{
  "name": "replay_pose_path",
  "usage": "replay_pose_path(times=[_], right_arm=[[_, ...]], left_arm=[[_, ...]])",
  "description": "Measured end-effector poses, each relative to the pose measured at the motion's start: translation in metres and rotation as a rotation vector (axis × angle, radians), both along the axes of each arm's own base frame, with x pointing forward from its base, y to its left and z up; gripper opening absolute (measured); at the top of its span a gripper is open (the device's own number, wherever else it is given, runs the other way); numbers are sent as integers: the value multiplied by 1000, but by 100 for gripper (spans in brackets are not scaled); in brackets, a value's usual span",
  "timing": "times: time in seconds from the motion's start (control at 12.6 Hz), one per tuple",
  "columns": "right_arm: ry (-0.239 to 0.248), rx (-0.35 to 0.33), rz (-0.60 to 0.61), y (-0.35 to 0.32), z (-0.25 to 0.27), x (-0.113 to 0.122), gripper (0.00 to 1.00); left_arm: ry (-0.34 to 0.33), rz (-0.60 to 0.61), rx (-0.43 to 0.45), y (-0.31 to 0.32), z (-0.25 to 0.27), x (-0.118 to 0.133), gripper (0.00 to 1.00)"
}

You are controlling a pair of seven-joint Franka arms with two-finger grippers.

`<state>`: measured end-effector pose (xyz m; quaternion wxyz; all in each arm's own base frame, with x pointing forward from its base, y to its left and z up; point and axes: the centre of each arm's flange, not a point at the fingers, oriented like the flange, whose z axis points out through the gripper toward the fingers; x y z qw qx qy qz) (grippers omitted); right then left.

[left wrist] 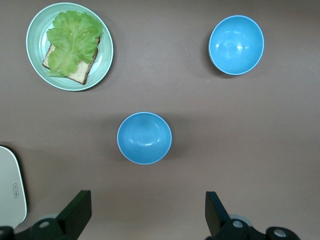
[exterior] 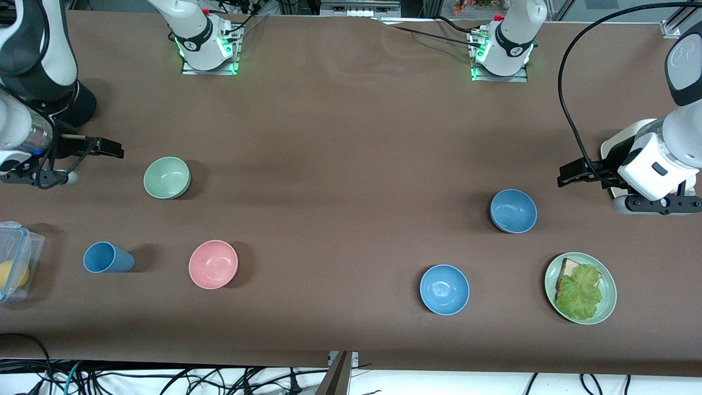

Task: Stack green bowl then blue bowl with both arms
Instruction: 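Reach the right gripper to the light green bowl and grasp its rim, then carry the green bowl with the right gripper toward the table middle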

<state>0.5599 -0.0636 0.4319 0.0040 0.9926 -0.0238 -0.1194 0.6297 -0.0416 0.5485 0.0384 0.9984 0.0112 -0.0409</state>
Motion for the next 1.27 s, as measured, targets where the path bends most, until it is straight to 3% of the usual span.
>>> replay_pose_path(times=[0.48, 0.87, 1.27], right_arm=[[-91, -16, -7, -41, -148, -14, 93], [-47, -11, -34, -54, -220, -25, 77], [-42, 61, -95, -50, -227, -26, 16]], left_arm=[[0, 0, 0, 0, 0, 0, 100], [0, 1, 0, 0, 0, 0, 100], [1, 4, 0, 2, -1, 0, 100]])
